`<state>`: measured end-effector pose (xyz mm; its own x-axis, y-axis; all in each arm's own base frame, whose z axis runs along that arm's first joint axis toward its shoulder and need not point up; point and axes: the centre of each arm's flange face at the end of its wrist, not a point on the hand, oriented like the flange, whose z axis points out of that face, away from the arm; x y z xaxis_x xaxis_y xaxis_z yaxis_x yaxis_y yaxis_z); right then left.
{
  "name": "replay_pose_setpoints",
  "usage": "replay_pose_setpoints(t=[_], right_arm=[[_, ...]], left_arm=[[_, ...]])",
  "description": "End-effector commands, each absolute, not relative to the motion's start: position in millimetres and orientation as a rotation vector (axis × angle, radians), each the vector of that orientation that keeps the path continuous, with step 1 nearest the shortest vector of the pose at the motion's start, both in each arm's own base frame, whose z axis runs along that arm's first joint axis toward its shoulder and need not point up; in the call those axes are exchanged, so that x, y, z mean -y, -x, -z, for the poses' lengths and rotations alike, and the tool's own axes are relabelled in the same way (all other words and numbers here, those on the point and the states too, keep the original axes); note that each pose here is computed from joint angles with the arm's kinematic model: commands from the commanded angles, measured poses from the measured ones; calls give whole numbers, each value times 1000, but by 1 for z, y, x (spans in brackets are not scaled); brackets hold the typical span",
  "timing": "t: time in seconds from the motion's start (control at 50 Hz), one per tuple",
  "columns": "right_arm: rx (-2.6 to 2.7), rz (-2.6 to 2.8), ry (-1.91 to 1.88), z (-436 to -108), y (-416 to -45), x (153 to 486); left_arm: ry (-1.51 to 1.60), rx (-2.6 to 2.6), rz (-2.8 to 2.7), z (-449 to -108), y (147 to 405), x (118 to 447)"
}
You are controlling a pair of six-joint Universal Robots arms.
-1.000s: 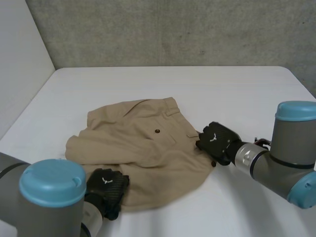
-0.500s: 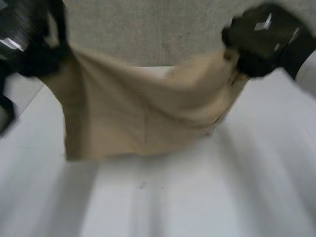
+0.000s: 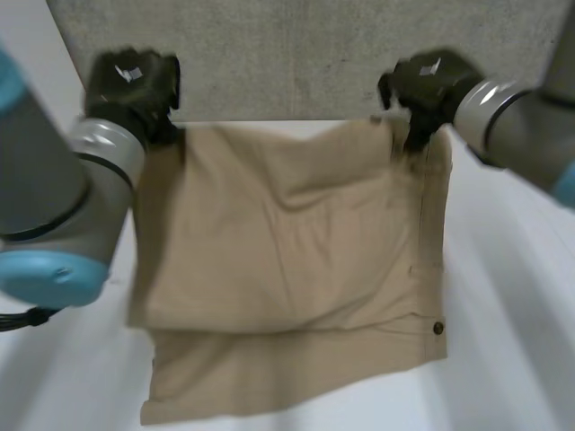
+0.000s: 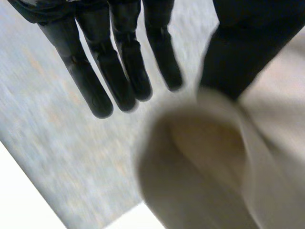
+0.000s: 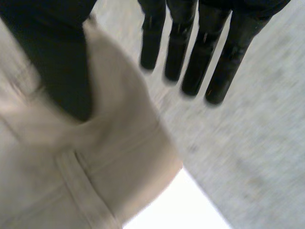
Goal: Fold the shorts.
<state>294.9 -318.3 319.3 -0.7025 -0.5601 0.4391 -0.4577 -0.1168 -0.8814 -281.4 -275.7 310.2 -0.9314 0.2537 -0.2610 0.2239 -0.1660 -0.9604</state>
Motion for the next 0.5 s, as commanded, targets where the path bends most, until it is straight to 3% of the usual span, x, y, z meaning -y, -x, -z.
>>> replay_pose_setpoints(t=[0.02,0.14,0.3,0.5], right_arm=[[-2203,1809,1202,-252,-303,341],[-2253,1820,1162,-242,-296,346],[-2209,1797,1195,-254,-288,321],[-2157,1707,1241,-223,-296,323]], left_arm=[[647,2215,-2170,-249,287,309],[655,2255,-2127,-237,285,308],[698,2300,-2065,-232,277,287],[850,2312,-1856,-198,282,269]])
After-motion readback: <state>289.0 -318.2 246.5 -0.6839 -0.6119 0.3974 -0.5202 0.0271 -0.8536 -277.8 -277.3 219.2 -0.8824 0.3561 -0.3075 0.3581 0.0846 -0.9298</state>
